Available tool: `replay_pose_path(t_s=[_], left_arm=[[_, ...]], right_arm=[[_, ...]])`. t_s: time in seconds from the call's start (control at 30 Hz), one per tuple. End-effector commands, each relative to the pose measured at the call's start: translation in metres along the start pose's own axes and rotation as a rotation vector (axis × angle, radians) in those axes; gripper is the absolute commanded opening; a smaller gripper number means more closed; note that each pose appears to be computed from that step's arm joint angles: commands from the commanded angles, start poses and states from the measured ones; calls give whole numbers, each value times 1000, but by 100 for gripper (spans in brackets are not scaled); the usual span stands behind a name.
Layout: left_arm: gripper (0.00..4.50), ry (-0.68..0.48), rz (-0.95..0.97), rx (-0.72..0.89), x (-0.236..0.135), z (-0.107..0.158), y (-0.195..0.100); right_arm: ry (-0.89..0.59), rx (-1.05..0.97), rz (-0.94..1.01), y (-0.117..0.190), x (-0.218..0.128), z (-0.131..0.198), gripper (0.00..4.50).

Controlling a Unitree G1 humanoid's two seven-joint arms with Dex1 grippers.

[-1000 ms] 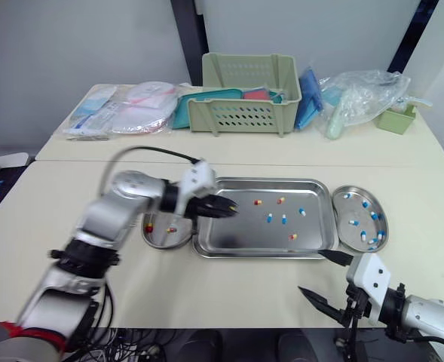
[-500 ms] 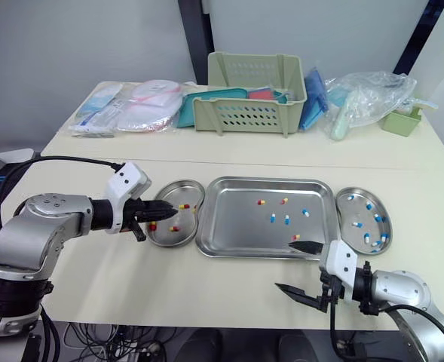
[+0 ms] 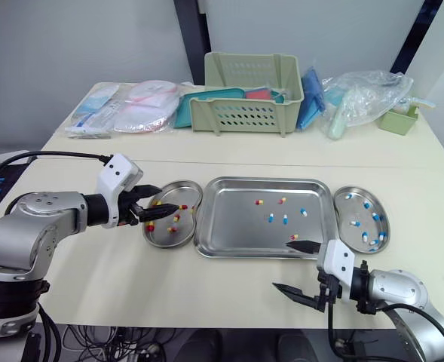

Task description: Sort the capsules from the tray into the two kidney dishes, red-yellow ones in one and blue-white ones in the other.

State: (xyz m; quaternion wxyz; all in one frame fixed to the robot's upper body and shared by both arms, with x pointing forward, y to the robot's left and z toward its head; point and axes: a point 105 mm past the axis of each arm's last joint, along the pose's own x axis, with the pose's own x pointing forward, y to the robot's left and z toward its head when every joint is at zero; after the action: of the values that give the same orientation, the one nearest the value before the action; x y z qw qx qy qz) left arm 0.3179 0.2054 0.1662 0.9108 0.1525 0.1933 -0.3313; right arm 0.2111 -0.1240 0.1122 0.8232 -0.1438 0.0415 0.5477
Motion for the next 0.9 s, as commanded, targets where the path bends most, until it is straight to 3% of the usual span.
replay_pose_path(t_s=[0.03,0.17,0.33,0.5,0.63,0.77,0.9], left_arm=[[350,-98,54,36,-23,15,8],[350,-114,128,-7,-48,-6,22],[350,-120,266,-35,-82,-41,40],[350,-40,407,-134,-115,-106,56],[436,-21,401,-165,-132,-137,52],[444,12,389,-156,-140,-152,44],[444,8,387,-149,-142,-154,40]], right_arm=[[-23,-39,-50,-7,-6,9,450],[-6,-13,-133,-17,-24,9,450],[82,3,-309,-36,-73,2,450],[223,38,-544,-53,-149,-15,450],[330,88,-634,-55,-190,-34,450],[371,132,-720,-60,-217,-52,450],[383,135,-738,-64,-224,-59,450]])
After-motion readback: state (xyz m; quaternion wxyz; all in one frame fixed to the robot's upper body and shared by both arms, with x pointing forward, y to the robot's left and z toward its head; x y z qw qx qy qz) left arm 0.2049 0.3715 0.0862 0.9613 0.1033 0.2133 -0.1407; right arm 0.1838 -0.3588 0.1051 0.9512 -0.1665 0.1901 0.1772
